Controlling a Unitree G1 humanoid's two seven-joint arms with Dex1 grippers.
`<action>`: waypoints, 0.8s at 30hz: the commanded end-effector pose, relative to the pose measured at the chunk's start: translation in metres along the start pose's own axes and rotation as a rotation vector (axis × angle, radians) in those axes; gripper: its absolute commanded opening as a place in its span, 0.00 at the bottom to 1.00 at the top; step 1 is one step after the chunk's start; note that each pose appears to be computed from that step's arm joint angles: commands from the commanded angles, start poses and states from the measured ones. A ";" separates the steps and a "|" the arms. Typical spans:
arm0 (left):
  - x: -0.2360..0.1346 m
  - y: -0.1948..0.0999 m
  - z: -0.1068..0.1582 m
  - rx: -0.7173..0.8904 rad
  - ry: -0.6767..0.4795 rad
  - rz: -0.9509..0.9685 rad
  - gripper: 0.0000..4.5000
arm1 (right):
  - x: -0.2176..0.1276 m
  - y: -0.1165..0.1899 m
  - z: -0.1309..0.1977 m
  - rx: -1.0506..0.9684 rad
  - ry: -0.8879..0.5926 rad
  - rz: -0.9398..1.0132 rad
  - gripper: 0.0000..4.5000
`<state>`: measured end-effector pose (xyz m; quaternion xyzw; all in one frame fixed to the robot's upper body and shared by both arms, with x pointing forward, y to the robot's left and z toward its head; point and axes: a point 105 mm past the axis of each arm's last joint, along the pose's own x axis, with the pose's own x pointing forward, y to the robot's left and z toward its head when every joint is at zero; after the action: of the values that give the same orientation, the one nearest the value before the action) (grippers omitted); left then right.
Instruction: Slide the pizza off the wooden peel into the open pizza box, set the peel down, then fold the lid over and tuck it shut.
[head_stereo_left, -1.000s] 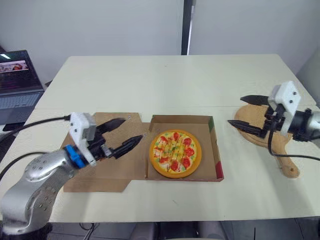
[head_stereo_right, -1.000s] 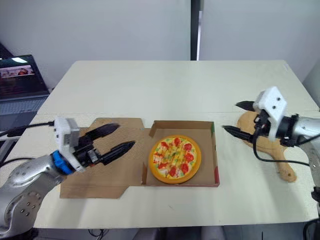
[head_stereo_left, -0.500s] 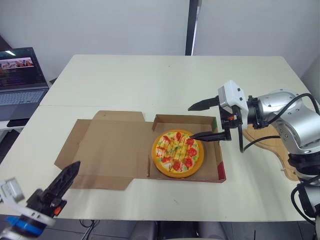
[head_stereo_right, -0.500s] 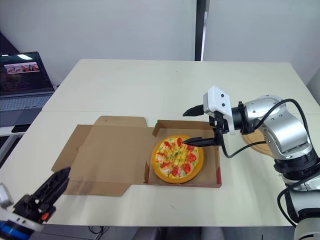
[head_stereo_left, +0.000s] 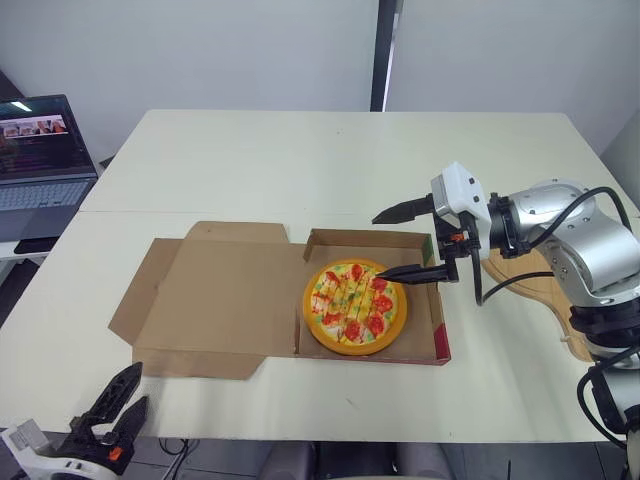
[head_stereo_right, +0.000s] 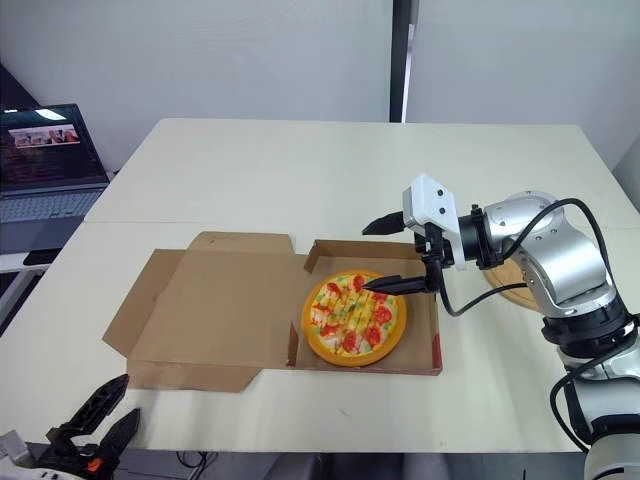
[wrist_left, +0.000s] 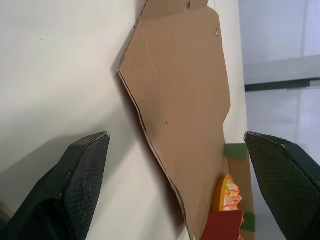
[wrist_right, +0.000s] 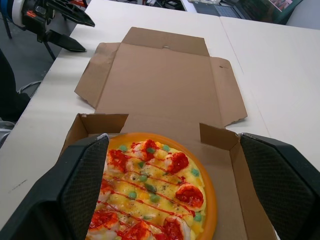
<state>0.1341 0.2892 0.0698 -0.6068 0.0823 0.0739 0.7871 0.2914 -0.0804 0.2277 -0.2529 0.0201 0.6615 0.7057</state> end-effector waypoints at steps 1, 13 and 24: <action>0.008 -0.003 -0.008 -0.018 0.009 -0.001 1.00 | -0.001 0.001 0.017 -0.073 -0.016 0.010 0.99; 0.030 -0.009 -0.015 -0.075 0.039 -0.008 1.00 | 0.001 0.005 0.027 -0.085 -0.028 0.047 0.99; 0.033 -0.006 -0.016 -0.058 0.032 -0.011 0.91 | 0.001 0.006 0.028 -0.078 -0.027 0.049 1.00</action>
<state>0.1665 0.2768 0.0707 -0.6326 0.0767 0.0602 0.7683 0.2845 -0.0736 0.2349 -0.2558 0.0208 0.6772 0.6896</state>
